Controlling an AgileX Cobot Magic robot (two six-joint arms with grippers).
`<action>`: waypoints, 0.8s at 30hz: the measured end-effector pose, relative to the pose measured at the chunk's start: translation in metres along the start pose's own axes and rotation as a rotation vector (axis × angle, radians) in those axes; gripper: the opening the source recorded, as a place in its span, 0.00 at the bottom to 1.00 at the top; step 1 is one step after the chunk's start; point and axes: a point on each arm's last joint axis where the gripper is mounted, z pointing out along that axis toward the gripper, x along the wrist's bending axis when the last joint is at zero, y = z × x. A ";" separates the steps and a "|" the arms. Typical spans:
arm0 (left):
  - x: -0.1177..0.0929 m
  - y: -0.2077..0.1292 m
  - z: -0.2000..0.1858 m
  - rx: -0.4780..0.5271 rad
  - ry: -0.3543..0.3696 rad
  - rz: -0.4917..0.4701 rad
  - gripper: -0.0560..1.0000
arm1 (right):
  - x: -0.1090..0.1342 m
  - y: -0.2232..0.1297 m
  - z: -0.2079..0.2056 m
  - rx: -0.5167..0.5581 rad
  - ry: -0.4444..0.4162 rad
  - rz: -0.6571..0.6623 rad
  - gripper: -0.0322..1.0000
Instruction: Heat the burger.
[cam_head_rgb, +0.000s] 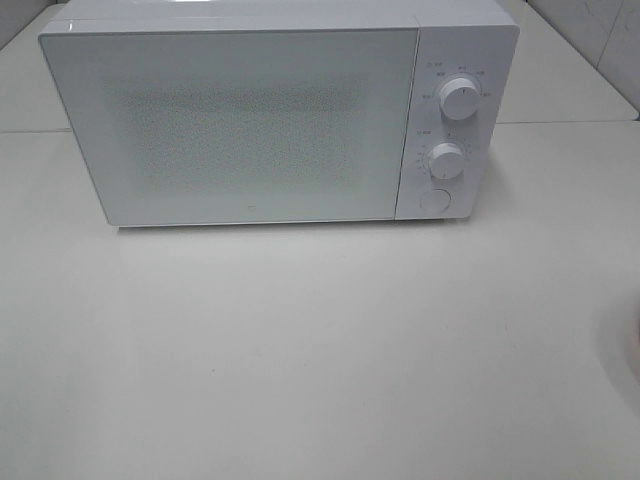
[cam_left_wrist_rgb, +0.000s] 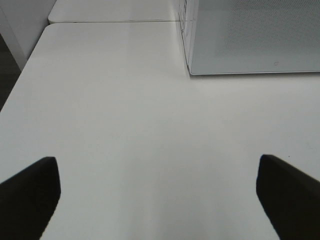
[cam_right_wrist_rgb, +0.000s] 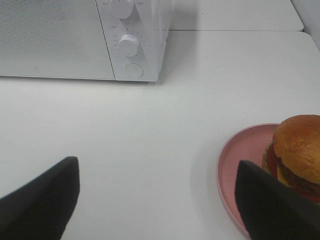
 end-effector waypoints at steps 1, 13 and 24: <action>0.000 0.000 0.000 0.000 0.000 0.000 0.99 | 0.000 0.000 0.000 0.000 0.000 0.000 0.76; 0.002 -0.001 0.001 0.007 0.024 -0.052 0.99 | 0.000 0.000 0.000 0.000 0.000 0.000 0.76; 0.002 -0.001 0.001 0.007 0.024 -0.054 0.99 | 0.000 0.000 0.000 0.000 0.000 0.000 0.76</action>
